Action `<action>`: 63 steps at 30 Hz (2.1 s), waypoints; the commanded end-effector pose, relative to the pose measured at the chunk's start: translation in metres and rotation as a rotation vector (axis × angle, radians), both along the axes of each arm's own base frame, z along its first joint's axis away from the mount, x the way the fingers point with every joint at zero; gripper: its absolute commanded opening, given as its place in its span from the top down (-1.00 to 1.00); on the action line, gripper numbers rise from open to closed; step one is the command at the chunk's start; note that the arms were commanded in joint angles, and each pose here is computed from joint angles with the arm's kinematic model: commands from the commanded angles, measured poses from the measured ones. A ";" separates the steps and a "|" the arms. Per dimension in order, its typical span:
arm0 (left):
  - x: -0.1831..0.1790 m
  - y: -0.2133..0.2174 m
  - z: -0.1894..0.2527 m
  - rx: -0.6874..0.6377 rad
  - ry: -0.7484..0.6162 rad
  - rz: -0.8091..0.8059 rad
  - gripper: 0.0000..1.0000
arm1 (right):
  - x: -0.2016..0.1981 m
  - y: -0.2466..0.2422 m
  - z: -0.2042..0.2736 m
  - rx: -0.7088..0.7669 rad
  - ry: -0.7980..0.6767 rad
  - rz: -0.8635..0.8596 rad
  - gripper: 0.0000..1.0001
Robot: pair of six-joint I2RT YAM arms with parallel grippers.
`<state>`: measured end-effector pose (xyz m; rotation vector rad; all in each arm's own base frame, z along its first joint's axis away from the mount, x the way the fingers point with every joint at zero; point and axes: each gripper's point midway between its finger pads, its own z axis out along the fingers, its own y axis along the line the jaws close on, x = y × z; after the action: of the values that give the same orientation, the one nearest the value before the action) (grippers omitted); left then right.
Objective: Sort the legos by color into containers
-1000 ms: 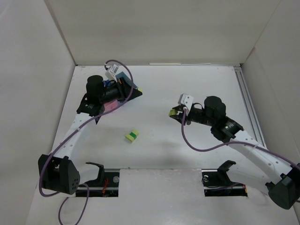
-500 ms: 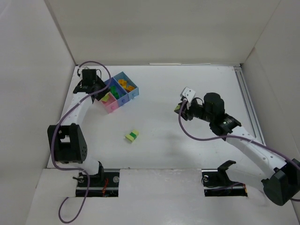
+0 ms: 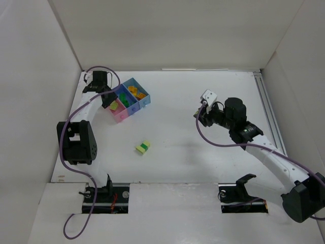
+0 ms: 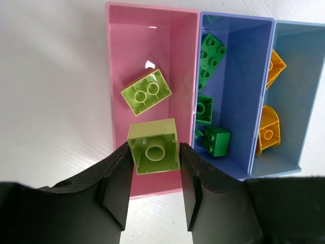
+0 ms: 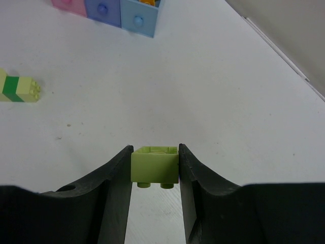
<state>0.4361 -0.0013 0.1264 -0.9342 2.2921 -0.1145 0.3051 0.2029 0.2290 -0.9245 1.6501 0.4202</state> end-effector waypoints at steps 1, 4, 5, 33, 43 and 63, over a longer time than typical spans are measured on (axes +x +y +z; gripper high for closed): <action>0.008 0.008 0.026 0.024 -0.053 0.032 1.00 | 0.009 0.000 0.028 0.043 -0.056 -0.012 1.00; 0.008 0.008 0.026 0.024 -0.053 0.032 1.00 | 0.009 0.000 0.028 0.043 -0.056 -0.012 1.00; 0.008 0.008 0.026 0.024 -0.053 0.032 1.00 | 0.009 0.000 0.028 0.043 -0.056 -0.012 1.00; -0.013 -0.014 0.074 -0.033 -0.182 -0.080 -0.94 | 0.003 0.007 0.037 0.073 -0.065 0.037 1.00; -0.081 -0.024 0.074 -0.127 -0.216 0.025 -1.00 | 0.028 0.099 0.048 0.109 -0.047 0.247 1.00; -0.159 0.000 0.094 -0.116 -0.262 0.220 -1.00 | 0.099 0.380 0.022 0.242 -0.058 0.355 1.00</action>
<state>0.2836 -0.0014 0.2309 -1.1514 1.9117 -0.2842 0.3887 0.5657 0.1980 -1.1937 1.4207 0.8520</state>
